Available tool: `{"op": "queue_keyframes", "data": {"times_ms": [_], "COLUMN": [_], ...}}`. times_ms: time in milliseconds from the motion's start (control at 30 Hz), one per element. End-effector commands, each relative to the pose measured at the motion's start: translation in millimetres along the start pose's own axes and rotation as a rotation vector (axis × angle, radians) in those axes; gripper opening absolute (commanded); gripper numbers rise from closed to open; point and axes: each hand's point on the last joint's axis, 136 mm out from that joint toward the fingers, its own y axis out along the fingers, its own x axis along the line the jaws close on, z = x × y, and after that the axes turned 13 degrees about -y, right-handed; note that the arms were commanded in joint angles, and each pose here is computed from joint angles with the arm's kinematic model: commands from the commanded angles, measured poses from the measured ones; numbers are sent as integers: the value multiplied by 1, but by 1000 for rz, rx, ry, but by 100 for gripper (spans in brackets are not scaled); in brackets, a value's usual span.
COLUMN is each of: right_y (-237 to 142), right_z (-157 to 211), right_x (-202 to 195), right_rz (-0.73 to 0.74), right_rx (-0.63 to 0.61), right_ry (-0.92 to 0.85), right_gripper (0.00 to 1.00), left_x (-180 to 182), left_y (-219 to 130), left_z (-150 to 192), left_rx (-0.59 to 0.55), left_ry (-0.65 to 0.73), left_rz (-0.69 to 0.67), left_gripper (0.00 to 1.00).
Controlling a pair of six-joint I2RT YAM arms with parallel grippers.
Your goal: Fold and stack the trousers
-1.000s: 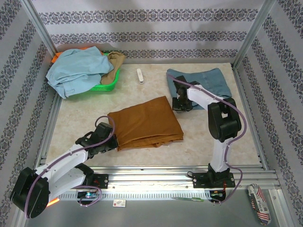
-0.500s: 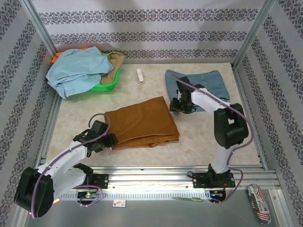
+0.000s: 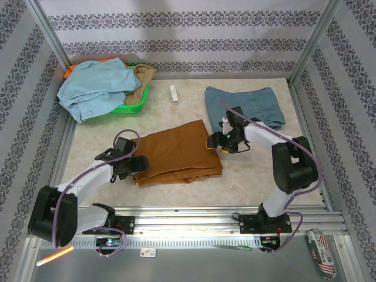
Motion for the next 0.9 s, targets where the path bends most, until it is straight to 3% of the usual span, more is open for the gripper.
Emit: {"op": "queue_keyframes", "data": {"times_ms": [0,167,333,433,567,867], "right_y": [16,31,16,-1,-27,-91], "right_z": [7,20,20,16,7,-18], "right_x": [13,19,41,47,52,76], "right_rz": [-92,-142,-249,-259,-245,-196], "right_rx": [28,68,24,-22,-96,-257], "right_ry": [-29,-26,-18,-20,-21,-83], "right_gripper": [68,60,37,13,0,0], "left_x": [-12,-21,-40,-46,-57,-97], "left_y": [3,4,-3,-10,-26,-98], "left_z": [-12,-10,-7,-7,-8,-29], "left_rx": [-18,0,15,15,15,-90], "left_ry": [22,22,44,55,51,87], "left_rz": [46,120,239,269,309,422], "left_gripper": [76,56,19,0,0,0]}}
